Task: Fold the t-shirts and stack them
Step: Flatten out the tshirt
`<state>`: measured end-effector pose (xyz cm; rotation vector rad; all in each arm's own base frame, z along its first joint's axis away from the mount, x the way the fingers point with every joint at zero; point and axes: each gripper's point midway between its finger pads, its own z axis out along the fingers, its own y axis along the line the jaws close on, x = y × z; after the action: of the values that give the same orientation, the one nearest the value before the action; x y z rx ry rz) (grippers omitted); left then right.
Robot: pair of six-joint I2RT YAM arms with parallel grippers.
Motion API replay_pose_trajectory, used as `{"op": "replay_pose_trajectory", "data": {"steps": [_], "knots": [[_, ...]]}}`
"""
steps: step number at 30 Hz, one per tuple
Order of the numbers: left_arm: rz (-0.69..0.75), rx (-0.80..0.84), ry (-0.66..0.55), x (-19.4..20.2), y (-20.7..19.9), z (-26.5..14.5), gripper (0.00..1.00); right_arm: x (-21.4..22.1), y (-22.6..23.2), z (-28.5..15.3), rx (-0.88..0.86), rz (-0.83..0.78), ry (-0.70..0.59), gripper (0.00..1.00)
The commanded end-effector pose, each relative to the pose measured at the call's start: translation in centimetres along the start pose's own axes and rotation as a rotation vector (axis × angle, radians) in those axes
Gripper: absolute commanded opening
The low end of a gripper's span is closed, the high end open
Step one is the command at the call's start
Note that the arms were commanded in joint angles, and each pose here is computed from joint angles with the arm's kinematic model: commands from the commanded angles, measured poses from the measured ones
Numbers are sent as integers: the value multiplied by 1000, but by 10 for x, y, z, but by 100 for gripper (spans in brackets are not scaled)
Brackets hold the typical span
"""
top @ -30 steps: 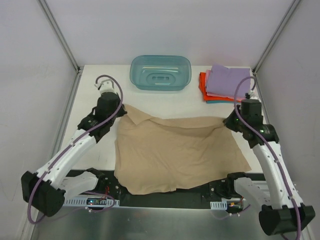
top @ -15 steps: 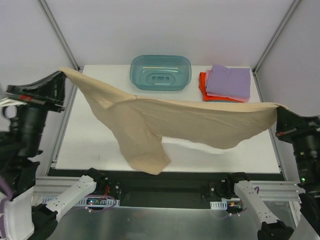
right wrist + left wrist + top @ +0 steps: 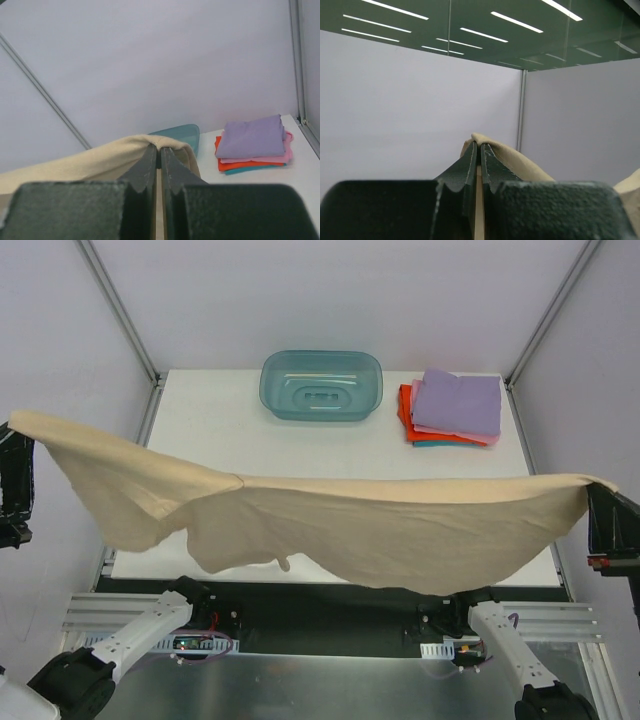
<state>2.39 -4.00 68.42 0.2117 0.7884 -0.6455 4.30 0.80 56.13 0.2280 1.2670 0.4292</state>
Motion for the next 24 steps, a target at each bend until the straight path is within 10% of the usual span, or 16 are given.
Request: {"op": "replay_pose_trajectory", "data": {"steps": [1,12,24], "knots": [[57,-62,68,35,21,39,0,27,-9,30,34,-36,103,1],[466,-546,463,278,185,125,0,164,-93,150,351,-188,457,1],[360,-571,969,613,298,49,0,401,-215,261,495,-159,936,1]]}}
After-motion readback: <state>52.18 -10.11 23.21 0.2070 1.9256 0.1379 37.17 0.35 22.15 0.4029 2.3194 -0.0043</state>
